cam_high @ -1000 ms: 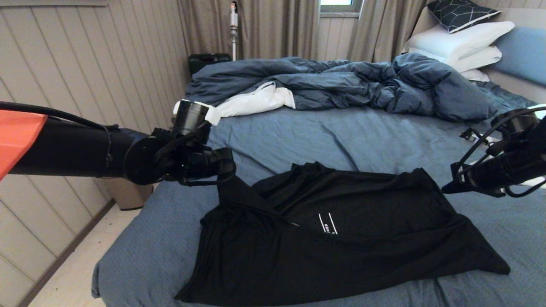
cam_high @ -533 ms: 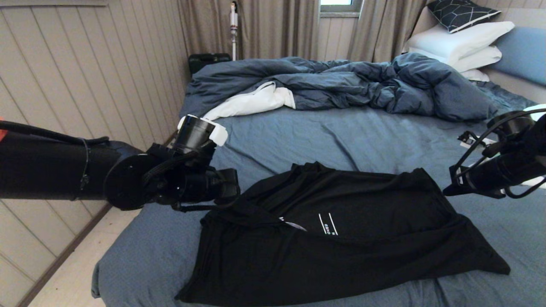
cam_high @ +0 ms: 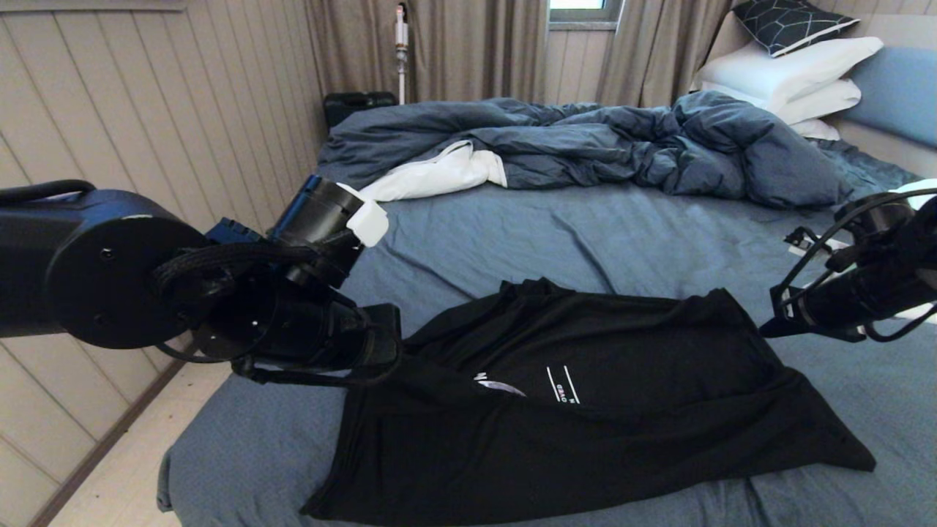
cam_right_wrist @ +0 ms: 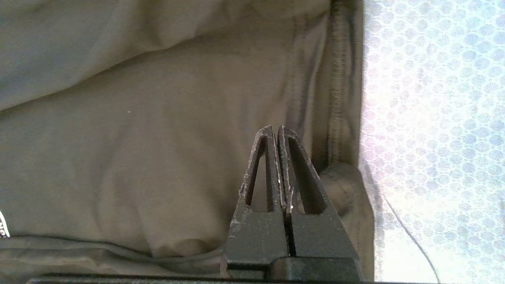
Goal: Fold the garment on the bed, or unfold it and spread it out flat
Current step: Fold the black T-shirt
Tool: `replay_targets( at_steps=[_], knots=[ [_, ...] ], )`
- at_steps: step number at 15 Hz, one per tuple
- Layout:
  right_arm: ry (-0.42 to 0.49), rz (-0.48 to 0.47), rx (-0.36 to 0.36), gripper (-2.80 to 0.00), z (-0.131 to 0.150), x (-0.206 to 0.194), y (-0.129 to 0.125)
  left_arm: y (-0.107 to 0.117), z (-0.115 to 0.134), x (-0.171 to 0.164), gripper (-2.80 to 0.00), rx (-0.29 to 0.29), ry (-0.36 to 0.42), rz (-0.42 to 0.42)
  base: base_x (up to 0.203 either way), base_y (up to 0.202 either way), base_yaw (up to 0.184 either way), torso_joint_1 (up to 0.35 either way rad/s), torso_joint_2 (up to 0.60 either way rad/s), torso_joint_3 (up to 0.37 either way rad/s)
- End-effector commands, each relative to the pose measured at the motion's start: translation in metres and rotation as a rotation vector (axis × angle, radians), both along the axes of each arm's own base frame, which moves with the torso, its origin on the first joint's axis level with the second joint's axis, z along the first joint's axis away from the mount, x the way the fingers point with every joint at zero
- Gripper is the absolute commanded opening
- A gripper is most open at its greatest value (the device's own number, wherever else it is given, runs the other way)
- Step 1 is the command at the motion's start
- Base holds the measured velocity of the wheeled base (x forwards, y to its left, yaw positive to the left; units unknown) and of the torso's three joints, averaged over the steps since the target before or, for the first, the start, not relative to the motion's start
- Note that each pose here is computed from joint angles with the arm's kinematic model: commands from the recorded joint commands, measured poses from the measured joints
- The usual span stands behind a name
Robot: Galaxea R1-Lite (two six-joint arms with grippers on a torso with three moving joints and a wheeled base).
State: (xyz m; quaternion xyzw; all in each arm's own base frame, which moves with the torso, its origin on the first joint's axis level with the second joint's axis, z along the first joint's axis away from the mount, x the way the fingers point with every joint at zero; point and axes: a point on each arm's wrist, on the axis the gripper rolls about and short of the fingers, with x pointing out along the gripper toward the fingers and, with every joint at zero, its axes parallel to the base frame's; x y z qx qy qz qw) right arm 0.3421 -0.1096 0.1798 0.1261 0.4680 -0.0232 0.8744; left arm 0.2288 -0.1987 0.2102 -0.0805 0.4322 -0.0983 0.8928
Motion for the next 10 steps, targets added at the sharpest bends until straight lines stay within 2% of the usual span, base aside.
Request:
replay_targets(
  at_steps=[1, 7, 10],
  knots=[
    [0.004, 0.001, 0.002, -2.80, -0.001, 0.001, 0.000, -0.005, 0.003, -0.007, -2.80, -0.001, 0.007, -0.022, 0.000, 0.000, 0.000, 0.000, 0.00, 0.000],
    [0.008, -0.001, 0.001, -2.80, -0.002, 0.001, -0.001, -0.028, -0.032, -0.031, -2.80, 0.052, 0.110, -0.091, 0.000, 0.000, 0.000, 0.000, 0.00, 0.000],
    [0.009, 0.001, 0.002, -2.80, -0.003, 0.001, 0.000, -0.030, -0.043, -0.039, -2.80, 0.080, 0.137, -0.108, 0.000, 0.000, 0.000, 0.000, 0.00, 0.000]
  ],
)
